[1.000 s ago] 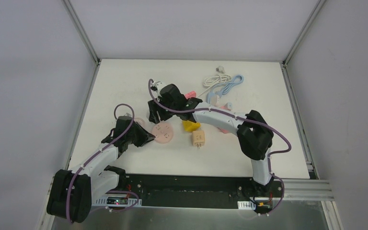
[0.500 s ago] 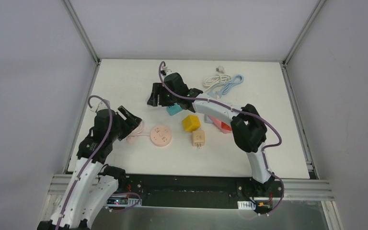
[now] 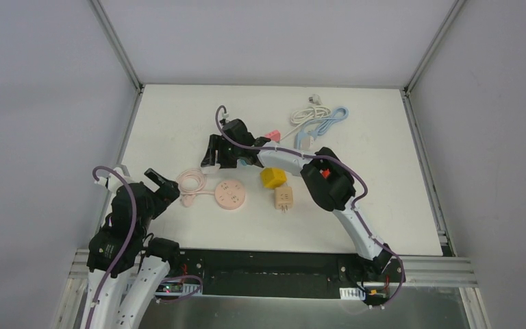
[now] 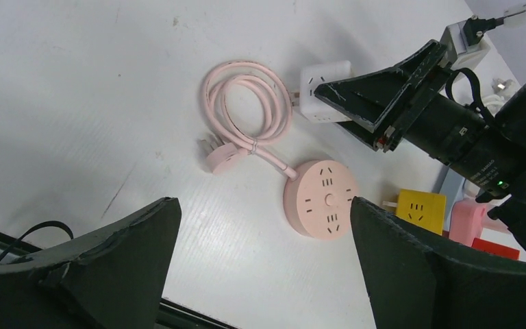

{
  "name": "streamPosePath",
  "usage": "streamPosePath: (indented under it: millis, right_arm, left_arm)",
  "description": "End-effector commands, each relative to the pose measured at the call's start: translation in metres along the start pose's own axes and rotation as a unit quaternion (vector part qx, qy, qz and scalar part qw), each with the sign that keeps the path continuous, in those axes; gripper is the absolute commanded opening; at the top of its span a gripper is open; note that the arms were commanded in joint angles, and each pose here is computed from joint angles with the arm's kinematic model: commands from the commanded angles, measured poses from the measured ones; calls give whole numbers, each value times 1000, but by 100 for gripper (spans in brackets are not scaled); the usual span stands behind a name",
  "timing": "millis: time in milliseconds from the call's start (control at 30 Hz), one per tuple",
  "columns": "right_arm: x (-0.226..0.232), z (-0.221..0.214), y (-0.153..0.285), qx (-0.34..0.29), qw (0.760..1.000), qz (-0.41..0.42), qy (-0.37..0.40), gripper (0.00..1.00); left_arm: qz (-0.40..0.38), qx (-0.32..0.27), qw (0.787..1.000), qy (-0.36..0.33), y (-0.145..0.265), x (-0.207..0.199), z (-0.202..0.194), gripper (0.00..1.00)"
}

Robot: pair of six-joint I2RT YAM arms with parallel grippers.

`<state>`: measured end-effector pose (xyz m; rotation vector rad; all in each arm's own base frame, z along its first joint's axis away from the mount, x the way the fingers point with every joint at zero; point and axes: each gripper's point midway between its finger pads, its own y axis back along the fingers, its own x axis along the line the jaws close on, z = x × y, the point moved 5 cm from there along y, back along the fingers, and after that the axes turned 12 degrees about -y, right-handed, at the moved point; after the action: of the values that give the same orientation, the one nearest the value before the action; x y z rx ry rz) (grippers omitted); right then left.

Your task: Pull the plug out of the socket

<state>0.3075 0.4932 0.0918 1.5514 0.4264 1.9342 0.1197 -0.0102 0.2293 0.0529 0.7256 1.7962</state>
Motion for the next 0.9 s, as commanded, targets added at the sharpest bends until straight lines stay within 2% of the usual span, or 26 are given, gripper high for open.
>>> streamPosePath:
  millis: [0, 100, 267, 400, 600, 733, 867]
  right_arm:
    - [35, 18, 8, -28, 999, 46, 2, 58]
    - [32, 23, 14, -42, 999, 21, 17, 78]
    - [40, 42, 33, -70, 996, -1, 52, 98]
    - [51, 60, 55, -97, 992, -12, 83, 100]
    - [58, 78, 120, -148, 980, -44, 127, 99]
    - [32, 88, 175, -212, 961, -115, 139, 98]
    - [-7, 86, 233, -256, 939, -188, 131, 98]
  left_arm:
    - [10, -6, 999, -30, 9, 6, 6, 99]
    - [5, -5, 999, -41, 10, 5, 6, 99]
    - [1, -12, 998, -61, 11, 4, 11, 99]
    - [-21, -20, 996, -81, 12, -1, 15, 99]
    - [-67, -15, 991, -112, 15, -11, 15, 99]
    - [-137, 14, 981, -139, 16, -30, 10, 99]
    - [-244, 47, 955, -160, 20, -58, 3, 98]
